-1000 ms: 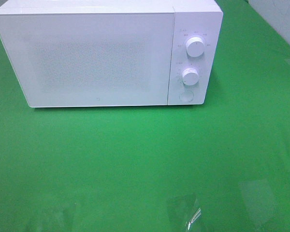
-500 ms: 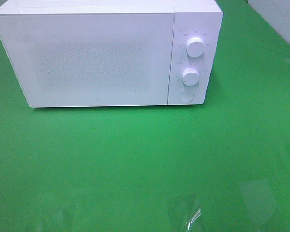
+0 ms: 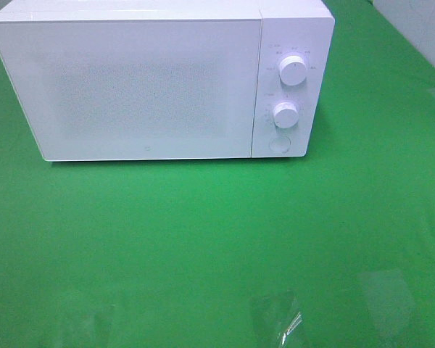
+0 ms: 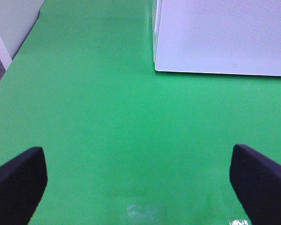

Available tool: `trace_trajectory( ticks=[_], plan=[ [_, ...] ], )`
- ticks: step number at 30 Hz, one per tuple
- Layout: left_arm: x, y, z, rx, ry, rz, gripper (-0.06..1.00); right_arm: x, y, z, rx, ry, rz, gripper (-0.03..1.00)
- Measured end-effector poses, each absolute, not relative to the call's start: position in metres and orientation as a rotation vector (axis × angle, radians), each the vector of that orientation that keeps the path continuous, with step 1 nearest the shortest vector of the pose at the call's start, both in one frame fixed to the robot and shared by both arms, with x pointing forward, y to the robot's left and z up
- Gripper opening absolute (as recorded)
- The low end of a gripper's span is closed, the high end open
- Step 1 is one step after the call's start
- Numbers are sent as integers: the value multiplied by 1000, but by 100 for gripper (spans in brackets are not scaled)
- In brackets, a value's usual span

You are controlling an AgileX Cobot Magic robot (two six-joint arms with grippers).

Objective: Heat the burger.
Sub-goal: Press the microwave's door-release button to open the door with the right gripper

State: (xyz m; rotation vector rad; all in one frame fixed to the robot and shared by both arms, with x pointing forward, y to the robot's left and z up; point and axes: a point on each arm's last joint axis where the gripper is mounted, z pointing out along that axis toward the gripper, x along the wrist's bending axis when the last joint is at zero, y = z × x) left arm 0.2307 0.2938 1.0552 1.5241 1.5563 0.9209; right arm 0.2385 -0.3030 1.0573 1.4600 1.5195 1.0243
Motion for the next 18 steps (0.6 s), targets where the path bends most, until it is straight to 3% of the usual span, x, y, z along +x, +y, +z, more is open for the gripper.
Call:
trace_trajectory(
  ticks=[18],
  plan=[
    [231, 294, 1055, 1524, 1556, 921, 98, 238, -303, 1057, 1460, 1519, 1024, 70]
  ],
)
